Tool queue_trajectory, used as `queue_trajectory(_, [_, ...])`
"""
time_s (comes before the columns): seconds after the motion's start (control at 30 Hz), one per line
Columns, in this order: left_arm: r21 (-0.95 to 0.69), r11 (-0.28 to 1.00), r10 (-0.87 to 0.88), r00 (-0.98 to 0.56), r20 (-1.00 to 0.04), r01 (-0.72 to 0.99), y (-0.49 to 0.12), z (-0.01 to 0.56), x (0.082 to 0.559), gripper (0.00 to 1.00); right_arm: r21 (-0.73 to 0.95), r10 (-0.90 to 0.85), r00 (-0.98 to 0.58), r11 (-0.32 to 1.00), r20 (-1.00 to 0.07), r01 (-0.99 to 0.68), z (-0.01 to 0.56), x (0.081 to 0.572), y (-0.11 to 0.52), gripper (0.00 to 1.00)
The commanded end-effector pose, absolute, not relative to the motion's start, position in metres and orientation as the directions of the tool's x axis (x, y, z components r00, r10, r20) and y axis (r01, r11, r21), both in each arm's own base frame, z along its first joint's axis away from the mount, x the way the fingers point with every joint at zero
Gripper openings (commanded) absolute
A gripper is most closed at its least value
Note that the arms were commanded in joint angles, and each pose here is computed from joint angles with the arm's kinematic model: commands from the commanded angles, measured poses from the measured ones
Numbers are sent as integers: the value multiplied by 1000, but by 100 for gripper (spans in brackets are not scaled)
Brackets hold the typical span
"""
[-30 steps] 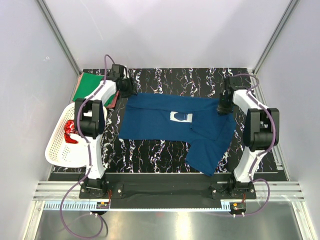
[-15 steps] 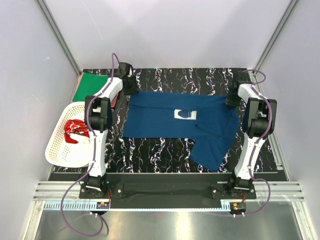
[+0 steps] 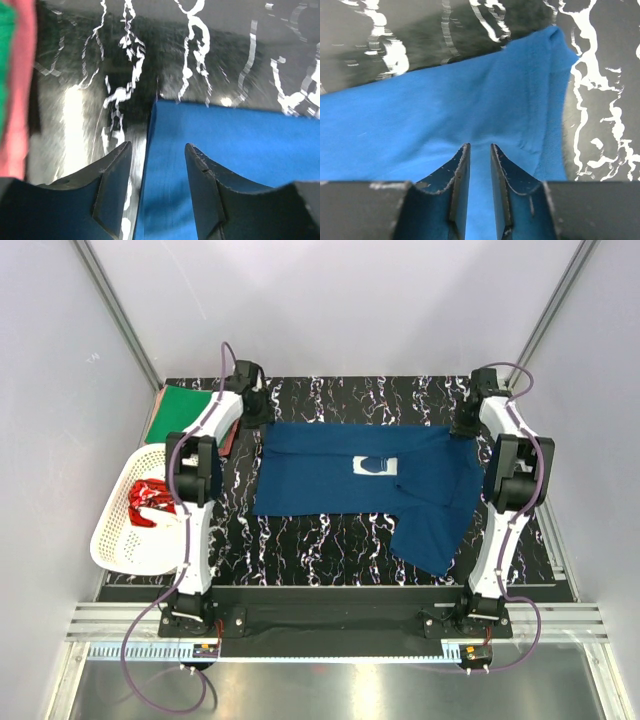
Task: Fold and stack the t-shirts
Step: Fold the tshirt
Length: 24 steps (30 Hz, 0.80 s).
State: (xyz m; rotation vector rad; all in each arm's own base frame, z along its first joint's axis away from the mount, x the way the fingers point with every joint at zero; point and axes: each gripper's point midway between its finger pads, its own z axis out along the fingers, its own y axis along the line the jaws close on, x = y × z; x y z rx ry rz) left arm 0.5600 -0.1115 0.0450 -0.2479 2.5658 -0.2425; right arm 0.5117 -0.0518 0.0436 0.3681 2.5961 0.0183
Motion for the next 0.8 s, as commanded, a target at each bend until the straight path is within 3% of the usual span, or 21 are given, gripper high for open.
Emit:
queue_trajectory(0.0, [-233,972,-188,-735,-652,-42,-116,151,552,52,206,312,-775,950,-550,235,116,515,-34,30])
queue_trajectory(0.13, [-153,986,-154,-754,-638,-71,-112,148,520,53,274,420,-791,905,-445,326,119,479,-20,30])
queue_trajectory(0.43, [-281,957,-221,-811,-542,-73,-133,110,457,52,224,567,-774,823,-282,521,86,390,-14,28])
queue_trajectory(0.63, [-365,928,-259,-838,-480,-78,-148,85,449,51,151,562,-782,827,-269,542,48,365,-23,25])
queue_trajectory(0.77, [-321,934,-289,-856,-428,-155,-137,60,439,51,127,568,-774,821,-280,556,29,359,-29,23])
